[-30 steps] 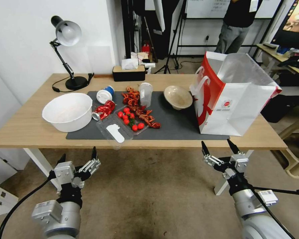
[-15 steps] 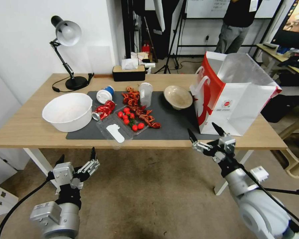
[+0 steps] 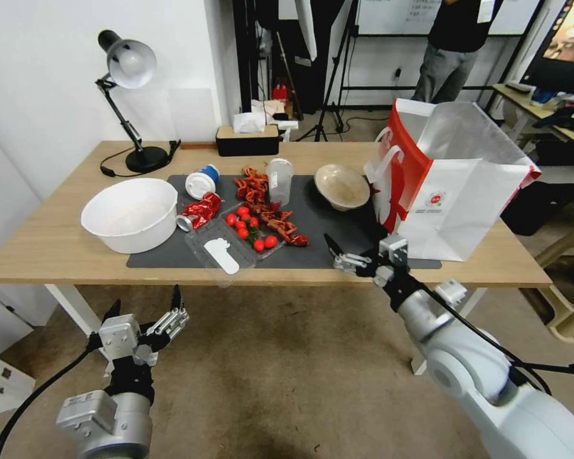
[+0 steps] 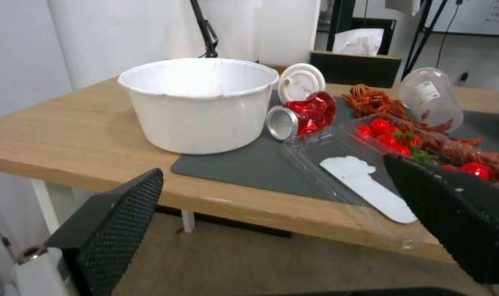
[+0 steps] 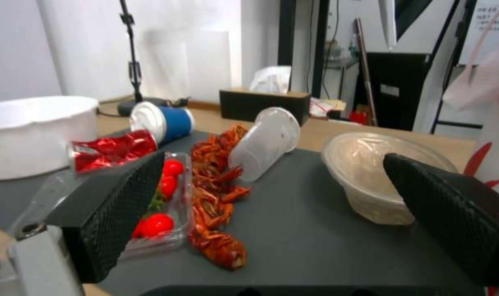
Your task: Pick up the trash from the table and place it into the takeout bag.
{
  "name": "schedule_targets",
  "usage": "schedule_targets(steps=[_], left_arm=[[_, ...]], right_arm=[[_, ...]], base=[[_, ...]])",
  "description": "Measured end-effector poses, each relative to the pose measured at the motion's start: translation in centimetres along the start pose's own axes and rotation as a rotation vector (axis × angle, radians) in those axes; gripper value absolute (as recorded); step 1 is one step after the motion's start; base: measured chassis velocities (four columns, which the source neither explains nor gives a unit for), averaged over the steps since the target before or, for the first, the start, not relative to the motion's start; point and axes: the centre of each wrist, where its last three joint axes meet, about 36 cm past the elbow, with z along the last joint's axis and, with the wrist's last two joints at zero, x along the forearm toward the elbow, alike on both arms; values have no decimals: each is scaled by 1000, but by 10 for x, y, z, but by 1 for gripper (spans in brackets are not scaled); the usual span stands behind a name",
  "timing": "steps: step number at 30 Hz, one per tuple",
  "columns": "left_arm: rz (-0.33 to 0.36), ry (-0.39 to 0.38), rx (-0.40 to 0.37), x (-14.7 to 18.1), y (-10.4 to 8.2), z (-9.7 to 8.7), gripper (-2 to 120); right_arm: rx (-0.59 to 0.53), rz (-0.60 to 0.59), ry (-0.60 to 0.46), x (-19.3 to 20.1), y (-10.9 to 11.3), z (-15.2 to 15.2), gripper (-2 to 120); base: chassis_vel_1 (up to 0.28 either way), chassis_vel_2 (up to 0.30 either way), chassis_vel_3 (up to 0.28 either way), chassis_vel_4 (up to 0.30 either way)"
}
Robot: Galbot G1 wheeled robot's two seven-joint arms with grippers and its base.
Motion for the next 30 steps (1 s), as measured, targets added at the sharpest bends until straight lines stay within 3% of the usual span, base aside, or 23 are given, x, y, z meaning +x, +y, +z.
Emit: schedule_targets(steps=[13,18,30], left_arm=[[-3,1,-7,-1,1,1,100],[-4,4,-8,-2,1,2,100],[-11,8,-11,-1,1,4,100]], right_arm=[[41,28,42,-49,16,-21,100],[88,99,77,-79,33,-40,100],[70,198,175,-135,64,-64,100]], base=[[0,0,0,0],[0,0,0,0],[0,0,0,0]])
